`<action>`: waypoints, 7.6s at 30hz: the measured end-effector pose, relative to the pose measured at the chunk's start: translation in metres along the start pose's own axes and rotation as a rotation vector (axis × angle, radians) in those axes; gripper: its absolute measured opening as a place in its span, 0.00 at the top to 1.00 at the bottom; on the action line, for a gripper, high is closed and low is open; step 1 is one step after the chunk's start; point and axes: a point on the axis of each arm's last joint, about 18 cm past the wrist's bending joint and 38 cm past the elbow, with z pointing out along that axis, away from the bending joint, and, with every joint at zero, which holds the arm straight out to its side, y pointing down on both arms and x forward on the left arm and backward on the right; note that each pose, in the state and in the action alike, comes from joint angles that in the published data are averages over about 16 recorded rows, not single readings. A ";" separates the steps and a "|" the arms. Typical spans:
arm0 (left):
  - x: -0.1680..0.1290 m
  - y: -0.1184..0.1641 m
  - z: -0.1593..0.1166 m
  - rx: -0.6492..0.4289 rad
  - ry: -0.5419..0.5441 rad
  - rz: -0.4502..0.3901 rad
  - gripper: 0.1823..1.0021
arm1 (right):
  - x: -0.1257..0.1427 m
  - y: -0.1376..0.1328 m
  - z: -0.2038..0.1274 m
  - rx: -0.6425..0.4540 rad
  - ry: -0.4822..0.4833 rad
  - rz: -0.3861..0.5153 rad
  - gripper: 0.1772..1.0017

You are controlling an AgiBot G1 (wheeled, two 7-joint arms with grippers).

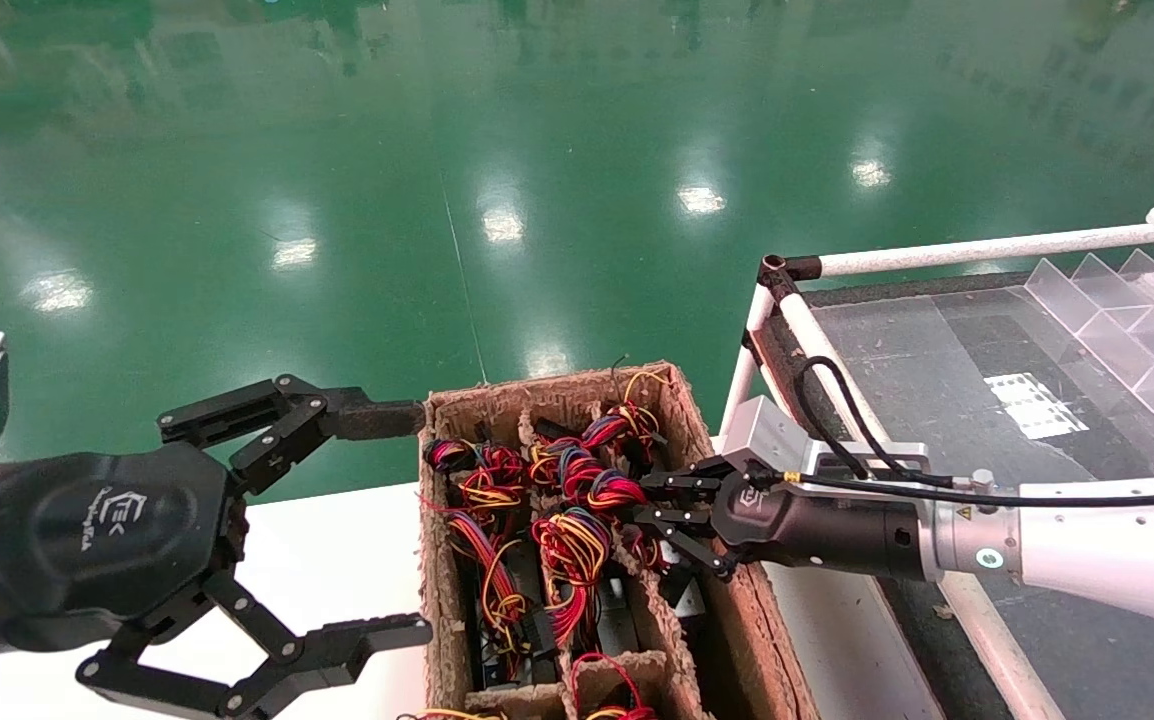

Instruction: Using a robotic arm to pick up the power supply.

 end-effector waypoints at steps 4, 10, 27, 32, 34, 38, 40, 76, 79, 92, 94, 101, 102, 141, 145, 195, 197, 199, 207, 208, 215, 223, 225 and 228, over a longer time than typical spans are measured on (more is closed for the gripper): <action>0.000 0.000 0.000 0.000 0.000 0.000 0.00 | 0.002 -0.006 -0.006 0.023 0.011 -0.003 0.86; 0.000 0.000 0.000 0.000 0.000 0.000 0.00 | 0.009 -0.023 -0.021 0.076 0.041 -0.021 0.87; 0.000 0.000 0.000 0.000 0.000 0.000 0.00 | 0.014 -0.081 -0.070 0.206 0.079 -0.060 0.88; 0.000 0.000 0.000 0.000 0.000 0.000 0.00 | 0.012 -0.083 -0.076 0.211 0.080 -0.053 0.88; 0.000 0.000 0.000 0.000 0.000 0.000 0.00 | 0.012 -0.083 -0.080 0.215 0.086 -0.051 0.88; 0.000 0.000 0.000 0.000 0.000 0.000 0.00 | 0.012 -0.087 -0.091 0.230 0.102 -0.045 0.88; 0.000 0.000 0.000 0.000 0.000 0.000 0.00 | 0.012 -0.089 -0.097 0.240 0.110 -0.042 0.88; 0.000 0.000 0.000 0.000 0.000 0.000 0.00 | 0.096 -0.140 -0.206 0.278 0.481 -0.138 0.88; 0.000 0.000 0.000 0.000 0.000 0.000 0.00 | 0.109 -0.131 -0.210 0.241 0.525 -0.143 0.88; 0.000 0.000 0.000 0.000 0.000 0.000 0.00 | 0.151 -0.096 -0.216 0.107 0.654 -0.138 0.88; 0.000 0.000 0.000 0.000 0.000 0.000 0.00 | 0.155 -0.092 -0.216 0.091 0.668 -0.139 0.88; 0.000 0.000 0.000 0.000 0.000 0.000 0.00 | 0.168 -0.086 -0.218 0.047 0.721 -0.141 0.88; 0.000 0.000 0.000 0.000 0.000 0.000 0.00 | 0.170 -0.086 -0.219 0.043 0.729 -0.141 0.88; 0.000 0.000 0.000 0.000 0.000 0.000 0.00 | 0.199 -0.090 -0.134 -0.087 0.792 -0.148 0.88; 0.000 0.000 0.000 0.000 0.000 0.000 0.00 | 0.199 -0.097 -0.122 -0.082 0.784 -0.158 0.88; 0.000 0.000 0.000 0.000 0.000 0.000 0.00 | 0.192 -0.101 -0.113 -0.023 0.726 -0.057 0.45; 0.000 0.000 0.000 0.000 0.000 0.000 0.00 | 0.190 -0.102 -0.113 -0.008 0.715 -0.036 0.40; 0.000 0.000 0.000 0.000 0.000 0.000 0.00 | 0.189 -0.103 -0.114 0.008 0.705 -0.015 0.34; 0.000 0.000 0.000 0.000 0.000 0.000 0.00 | 0.185 -0.113 -0.122 0.088 0.680 0.057 0.16; 0.000 0.000 0.000 0.000 0.000 0.000 0.00 | 0.185 -0.114 -0.124 0.097 0.679 0.062 0.15; 0.000 0.000 0.000 0.000 0.000 0.000 0.00 | 0.182 -0.120 -0.134 0.171 0.666 0.081 0.06; 0.000 0.000 0.000 0.000 0.000 0.000 0.00 | 0.170 -0.119 -0.142 0.241 0.624 0.068 0.01; 0.000 0.000 0.000 0.000 0.000 0.000 0.00 | 0.165 -0.117 -0.143 0.258 0.607 0.063 0.00; 0.000 0.000 0.000 0.000 0.000 0.000 0.00 | 0.157 -0.116 -0.146 0.281 0.580 0.054 0.00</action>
